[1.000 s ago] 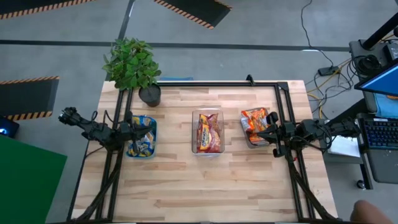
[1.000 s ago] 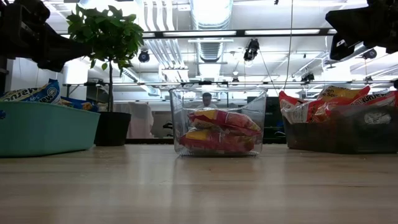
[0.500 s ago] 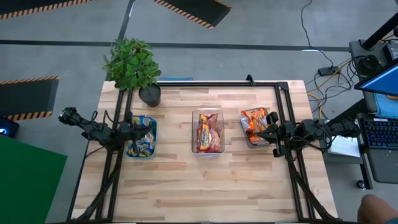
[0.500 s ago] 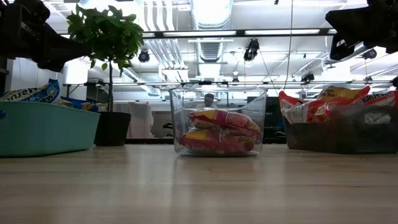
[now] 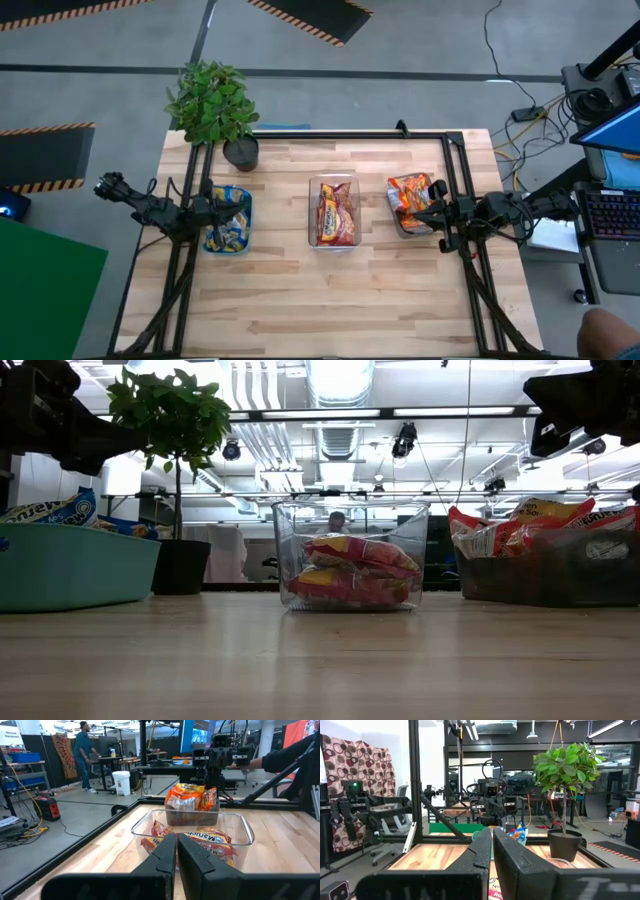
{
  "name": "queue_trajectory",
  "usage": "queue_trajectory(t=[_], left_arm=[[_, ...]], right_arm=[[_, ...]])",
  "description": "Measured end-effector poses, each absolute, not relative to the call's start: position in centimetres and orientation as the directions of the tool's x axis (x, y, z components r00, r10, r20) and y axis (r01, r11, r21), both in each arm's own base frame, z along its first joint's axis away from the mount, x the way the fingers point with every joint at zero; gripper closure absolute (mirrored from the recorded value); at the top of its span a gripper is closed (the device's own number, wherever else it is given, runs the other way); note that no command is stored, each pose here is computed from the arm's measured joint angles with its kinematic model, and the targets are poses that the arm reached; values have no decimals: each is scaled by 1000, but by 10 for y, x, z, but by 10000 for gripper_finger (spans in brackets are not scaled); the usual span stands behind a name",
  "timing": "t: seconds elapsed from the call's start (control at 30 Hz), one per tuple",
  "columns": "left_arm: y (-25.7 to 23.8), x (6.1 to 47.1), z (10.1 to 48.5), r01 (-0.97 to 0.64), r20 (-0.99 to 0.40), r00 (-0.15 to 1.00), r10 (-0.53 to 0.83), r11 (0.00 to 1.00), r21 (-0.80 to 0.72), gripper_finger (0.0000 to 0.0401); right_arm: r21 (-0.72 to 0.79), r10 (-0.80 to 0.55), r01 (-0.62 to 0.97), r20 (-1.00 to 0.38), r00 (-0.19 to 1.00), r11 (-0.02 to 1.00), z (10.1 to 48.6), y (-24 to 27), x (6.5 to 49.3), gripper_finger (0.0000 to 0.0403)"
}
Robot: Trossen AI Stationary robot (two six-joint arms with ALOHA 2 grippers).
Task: Sort Maruchan noodles
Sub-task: Return to Home Position
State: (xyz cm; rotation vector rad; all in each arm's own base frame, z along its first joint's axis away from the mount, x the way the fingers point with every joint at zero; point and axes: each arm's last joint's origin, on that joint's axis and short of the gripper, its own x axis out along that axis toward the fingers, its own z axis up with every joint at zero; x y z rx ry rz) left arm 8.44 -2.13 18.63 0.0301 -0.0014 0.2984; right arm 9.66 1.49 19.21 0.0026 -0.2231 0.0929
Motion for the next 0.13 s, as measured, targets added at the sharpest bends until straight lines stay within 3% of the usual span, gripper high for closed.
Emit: queue_trajectory(t=[0.13], left_arm=[[-21, 84, 186, -294, 6, 956, 294, 955, 29, 401]], right_arm=[[-8, 92, -92, 221, 971, 996, 192, 15, 97, 394]])
